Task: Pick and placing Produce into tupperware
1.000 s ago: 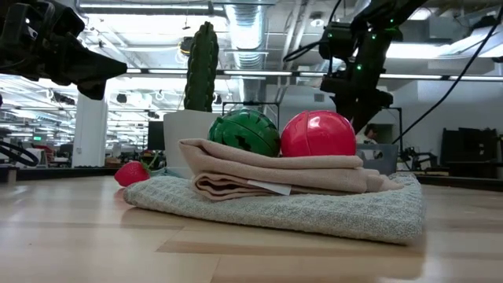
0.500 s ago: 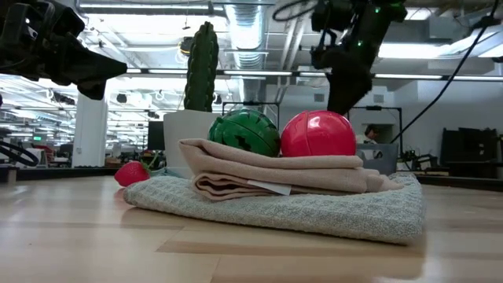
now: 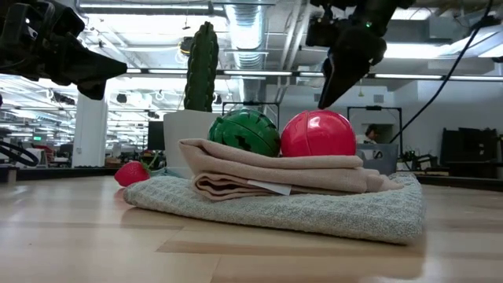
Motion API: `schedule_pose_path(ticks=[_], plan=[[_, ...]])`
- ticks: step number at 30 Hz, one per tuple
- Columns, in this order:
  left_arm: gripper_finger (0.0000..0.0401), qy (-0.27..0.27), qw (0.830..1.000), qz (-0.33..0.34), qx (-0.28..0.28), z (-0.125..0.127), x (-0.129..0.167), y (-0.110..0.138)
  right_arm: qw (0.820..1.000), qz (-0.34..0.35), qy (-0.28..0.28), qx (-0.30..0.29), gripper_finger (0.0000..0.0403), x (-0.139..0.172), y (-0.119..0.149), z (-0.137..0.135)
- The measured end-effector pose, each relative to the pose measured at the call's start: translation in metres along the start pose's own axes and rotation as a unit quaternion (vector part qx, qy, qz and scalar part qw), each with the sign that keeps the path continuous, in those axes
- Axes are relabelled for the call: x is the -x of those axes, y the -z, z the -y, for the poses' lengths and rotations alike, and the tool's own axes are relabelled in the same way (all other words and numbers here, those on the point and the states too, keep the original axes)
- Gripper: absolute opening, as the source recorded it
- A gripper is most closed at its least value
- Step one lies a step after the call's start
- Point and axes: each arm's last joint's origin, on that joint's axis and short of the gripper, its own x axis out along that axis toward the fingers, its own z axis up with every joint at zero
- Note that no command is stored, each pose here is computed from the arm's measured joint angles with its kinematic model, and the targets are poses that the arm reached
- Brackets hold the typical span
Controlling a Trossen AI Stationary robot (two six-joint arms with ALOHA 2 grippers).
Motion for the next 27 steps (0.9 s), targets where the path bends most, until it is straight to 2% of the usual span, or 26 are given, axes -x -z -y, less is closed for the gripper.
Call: schedule_pose_path(ticks=[6,11,16,18,20,27], plan=[[0.0,0.0,1.0,0.0,0.0,0.0,0.0,0.0,0.996,0.022,-0.006,0.085,0.027,0.001,-0.004,-0.01],[0.0,0.0,1.0,0.0,0.0,0.0,0.0,0.0,0.996,0.03,-0.005,0.085,0.027,-0.004,-0.008,-0.013],[0.0,0.0,1.0,0.0,0.0,0.0,0.0,0.0,0.996,-0.004,-0.007,0.093,0.027,-0.03,-0.009,-0.014],[0.0,-0.001,1.0,0.0,0.0,0.0,0.0,0.0,0.993,-0.055,-0.01,0.108,0.027,-0.043,0.0,-0.016],[0.0,0.001,1.0,0.0,0.0,0.0,0.0,0.0,0.993,-0.045,-0.003,0.111,0.027,-0.054,-0.006,-0.018],[0.0,0.001,1.0,-0.009,-0.002,0.0,-0.001,0.001,0.983,-0.12,-0.016,0.138,0.027,-0.085,0.006,-0.024]])
